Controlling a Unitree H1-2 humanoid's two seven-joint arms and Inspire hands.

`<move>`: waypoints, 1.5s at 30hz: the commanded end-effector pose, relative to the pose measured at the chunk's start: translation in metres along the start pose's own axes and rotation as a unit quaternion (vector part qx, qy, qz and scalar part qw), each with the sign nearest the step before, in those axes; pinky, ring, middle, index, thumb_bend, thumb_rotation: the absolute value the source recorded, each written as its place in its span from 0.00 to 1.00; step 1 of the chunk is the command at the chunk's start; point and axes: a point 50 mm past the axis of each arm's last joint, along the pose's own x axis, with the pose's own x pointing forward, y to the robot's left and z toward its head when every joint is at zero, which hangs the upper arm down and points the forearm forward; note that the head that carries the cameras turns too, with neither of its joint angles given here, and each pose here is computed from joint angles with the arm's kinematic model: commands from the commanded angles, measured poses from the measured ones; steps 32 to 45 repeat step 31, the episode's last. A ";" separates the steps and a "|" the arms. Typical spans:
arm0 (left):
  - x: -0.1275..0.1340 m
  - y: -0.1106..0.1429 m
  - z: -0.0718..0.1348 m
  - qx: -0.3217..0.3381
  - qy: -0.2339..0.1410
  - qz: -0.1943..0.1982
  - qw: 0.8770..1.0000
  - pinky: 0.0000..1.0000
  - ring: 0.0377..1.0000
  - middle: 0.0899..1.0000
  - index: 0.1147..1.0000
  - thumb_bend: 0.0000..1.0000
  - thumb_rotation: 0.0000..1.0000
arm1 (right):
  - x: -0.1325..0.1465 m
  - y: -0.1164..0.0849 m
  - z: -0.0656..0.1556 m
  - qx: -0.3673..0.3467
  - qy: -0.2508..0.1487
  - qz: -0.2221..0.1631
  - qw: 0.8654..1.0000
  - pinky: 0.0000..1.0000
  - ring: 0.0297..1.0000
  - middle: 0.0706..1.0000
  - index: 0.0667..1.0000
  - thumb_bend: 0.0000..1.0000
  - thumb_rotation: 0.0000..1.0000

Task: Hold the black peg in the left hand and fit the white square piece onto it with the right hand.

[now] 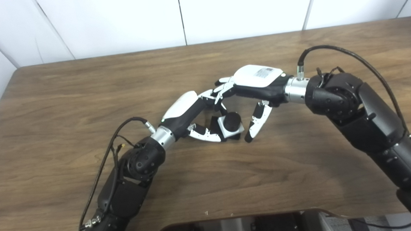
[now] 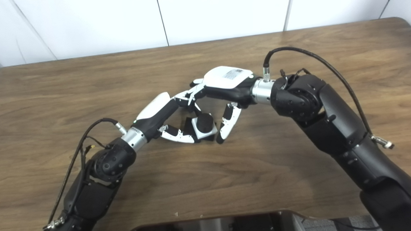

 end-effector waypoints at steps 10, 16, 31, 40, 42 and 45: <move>-0.003 0.003 -0.004 0.007 0.006 -0.015 1.000 0.82 0.96 0.90 0.42 0.52 0.08 | -0.003 -0.005 -0.010 -0.012 0.039 0.003 0.999 0.93 0.97 0.97 1.00 0.96 0.29; -0.003 0.004 -0.006 0.006 0.008 -0.015 1.000 0.83 0.96 0.90 0.42 0.52 0.08 | -0.005 -0.003 -0.013 -0.007 0.042 -0.016 0.999 0.90 0.94 0.94 0.95 0.90 0.24; -0.008 0.003 -0.011 0.008 0.011 -0.017 1.000 0.81 0.95 0.89 0.42 0.52 0.08 | -0.038 0.013 -0.042 0.093 0.101 -0.130 0.982 0.69 0.83 0.83 0.76 0.80 0.13; -0.008 0.003 -0.011 0.008 0.011 -0.017 1.000 0.81 0.95 0.89 0.42 0.52 0.08 | -0.038 0.013 -0.042 0.093 0.101 -0.130 0.982 0.69 0.83 0.83 0.76 0.80 0.13; -0.008 0.003 -0.011 0.008 0.011 -0.017 1.000 0.81 0.95 0.89 0.42 0.52 0.08 | -0.038 0.013 -0.042 0.093 0.101 -0.130 0.982 0.69 0.83 0.83 0.76 0.80 0.13; -0.008 0.003 -0.011 0.008 0.011 -0.017 1.000 0.81 0.95 0.89 0.42 0.52 0.08 | -0.038 0.013 -0.042 0.093 0.101 -0.130 0.982 0.69 0.83 0.83 0.76 0.80 0.13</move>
